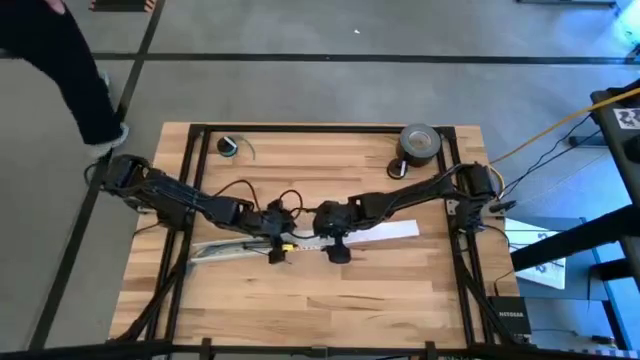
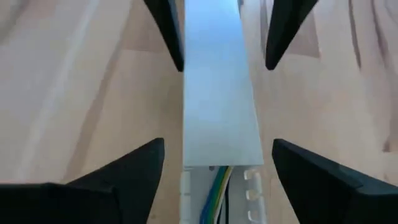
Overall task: Ziptie cables
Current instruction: Close the white cable duct
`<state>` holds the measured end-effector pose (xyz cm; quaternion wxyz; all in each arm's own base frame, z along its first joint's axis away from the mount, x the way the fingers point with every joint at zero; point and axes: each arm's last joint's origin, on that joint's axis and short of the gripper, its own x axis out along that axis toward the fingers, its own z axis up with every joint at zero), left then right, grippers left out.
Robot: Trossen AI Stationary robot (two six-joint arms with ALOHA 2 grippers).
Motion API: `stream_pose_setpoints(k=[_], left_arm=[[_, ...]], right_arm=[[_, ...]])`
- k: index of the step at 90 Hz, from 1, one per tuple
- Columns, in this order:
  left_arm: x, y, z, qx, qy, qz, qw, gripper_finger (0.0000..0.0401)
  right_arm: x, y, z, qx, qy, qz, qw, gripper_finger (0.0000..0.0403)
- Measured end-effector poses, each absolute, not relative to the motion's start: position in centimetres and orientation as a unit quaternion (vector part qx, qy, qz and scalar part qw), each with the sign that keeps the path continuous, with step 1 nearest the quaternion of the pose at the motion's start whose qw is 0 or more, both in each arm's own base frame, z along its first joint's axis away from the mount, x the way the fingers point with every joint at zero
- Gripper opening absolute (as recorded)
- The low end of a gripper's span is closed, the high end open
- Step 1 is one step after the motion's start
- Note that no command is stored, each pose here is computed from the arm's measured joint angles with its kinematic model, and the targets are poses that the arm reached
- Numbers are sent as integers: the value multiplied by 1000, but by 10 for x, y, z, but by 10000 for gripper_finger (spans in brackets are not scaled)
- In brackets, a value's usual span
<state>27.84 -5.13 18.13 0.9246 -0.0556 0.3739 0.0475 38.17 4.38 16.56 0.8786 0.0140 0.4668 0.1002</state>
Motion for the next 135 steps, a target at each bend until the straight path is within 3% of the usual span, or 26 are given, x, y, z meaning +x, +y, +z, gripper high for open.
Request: stream_pose_setpoints(k=[39,66,89,114,135], left_arm=[[249,-45,200,-98,411,109,900,285],[250,-45,200,-98,408,110,901,285],[250,-45,200,-99,404,109,903,285],[250,-45,200,-101,404,110,902,285],[251,-45,200,-103,401,110,904,285]], right_arm=[[406,51,183,16,313,122,942,321],[415,52,145,43,345,118,930,321],[418,52,138,46,345,117,930,321],[416,51,149,57,333,115,934,321],[401,50,183,45,339,119,932,321]])
